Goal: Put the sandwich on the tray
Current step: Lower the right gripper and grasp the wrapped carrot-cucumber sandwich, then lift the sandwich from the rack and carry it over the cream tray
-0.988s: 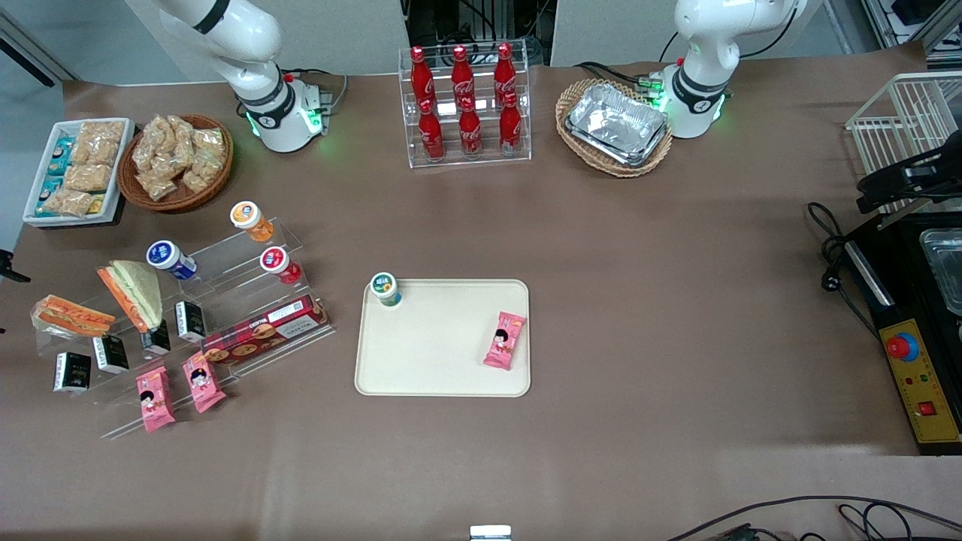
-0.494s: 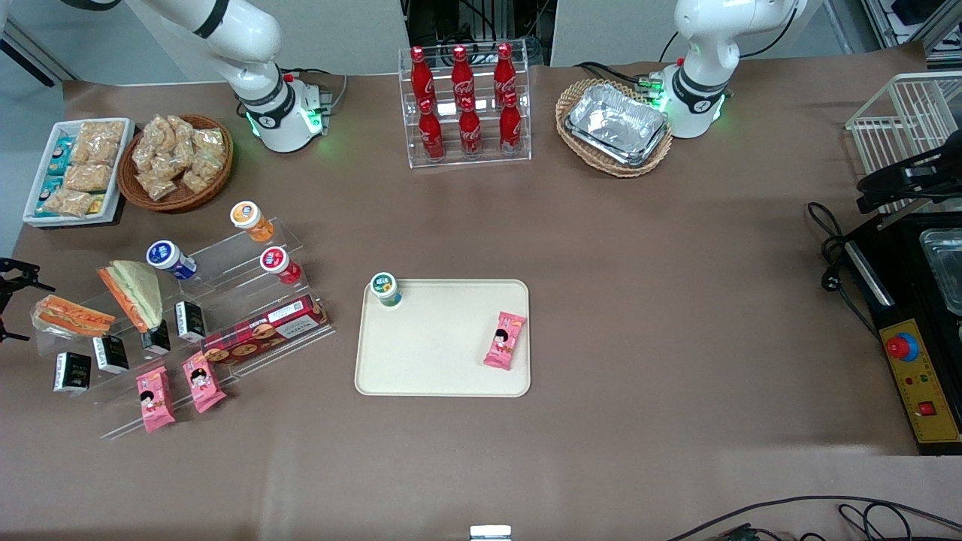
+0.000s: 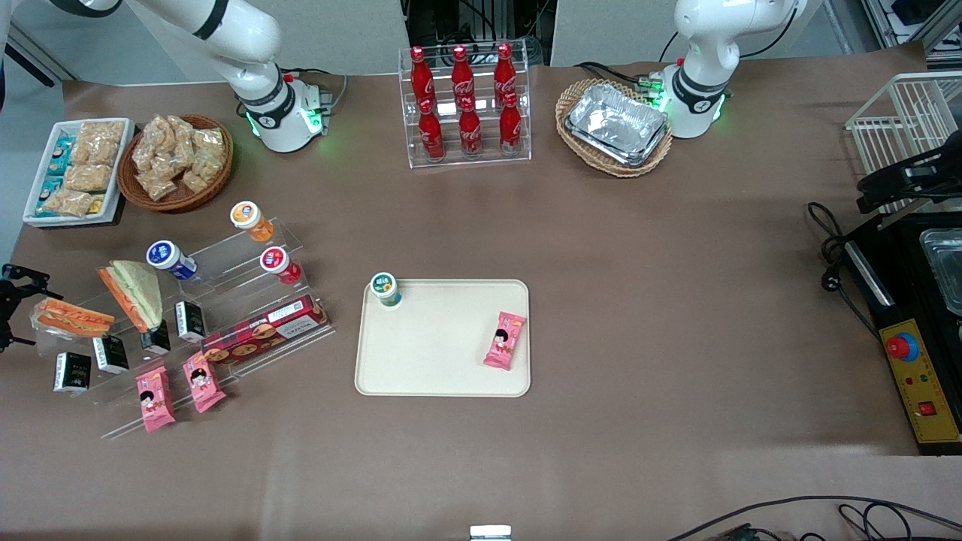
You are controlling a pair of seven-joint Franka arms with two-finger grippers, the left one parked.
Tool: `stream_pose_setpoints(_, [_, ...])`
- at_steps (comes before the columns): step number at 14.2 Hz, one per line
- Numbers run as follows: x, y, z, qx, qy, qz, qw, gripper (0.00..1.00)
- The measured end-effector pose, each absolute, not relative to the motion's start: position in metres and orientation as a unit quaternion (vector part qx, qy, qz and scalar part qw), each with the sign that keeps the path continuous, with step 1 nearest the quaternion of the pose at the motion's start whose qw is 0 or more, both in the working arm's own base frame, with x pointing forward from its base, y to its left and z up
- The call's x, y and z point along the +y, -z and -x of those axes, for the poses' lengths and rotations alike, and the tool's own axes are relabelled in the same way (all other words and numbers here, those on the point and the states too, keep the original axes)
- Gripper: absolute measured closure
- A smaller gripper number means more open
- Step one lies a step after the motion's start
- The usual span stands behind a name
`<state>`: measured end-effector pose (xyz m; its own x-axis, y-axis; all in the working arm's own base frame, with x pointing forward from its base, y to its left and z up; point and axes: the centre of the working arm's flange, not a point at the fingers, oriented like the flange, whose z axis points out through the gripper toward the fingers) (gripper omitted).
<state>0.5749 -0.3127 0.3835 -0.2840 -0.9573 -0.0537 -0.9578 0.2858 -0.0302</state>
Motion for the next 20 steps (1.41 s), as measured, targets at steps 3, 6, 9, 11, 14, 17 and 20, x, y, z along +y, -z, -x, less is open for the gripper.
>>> stream_pose_setpoints(3, [-0.313, -0.371, -0.577, 0.808, 0.004, 0.588, 0.034, 0.33])
stream_pose_setpoints(6, [-0.312, -0.367, -0.578, 0.809, 0.006, 0.587, 0.035, 0.5])
stream_pose_setpoints(9, [-0.311, -0.372, -0.579, 0.807, 0.01, 0.589, 0.037, 0.61])
stream_pose_setpoints(11, [-0.306, -0.389, -0.58, 0.802, 0.021, 0.596, 0.044, 0.72])
stream_pose_setpoints(14, [-0.283, -0.441, -0.587, 0.779, 0.049, 0.622, 0.064, 0.73])
stream_pose_setpoints(17, [-0.23, -0.493, -0.595, 0.748, 0.054, 0.657, 0.076, 0.73])
stream_pose_setpoints(20, [-0.149, -0.52, -0.606, 0.711, 0.043, 0.697, 0.082, 0.74])
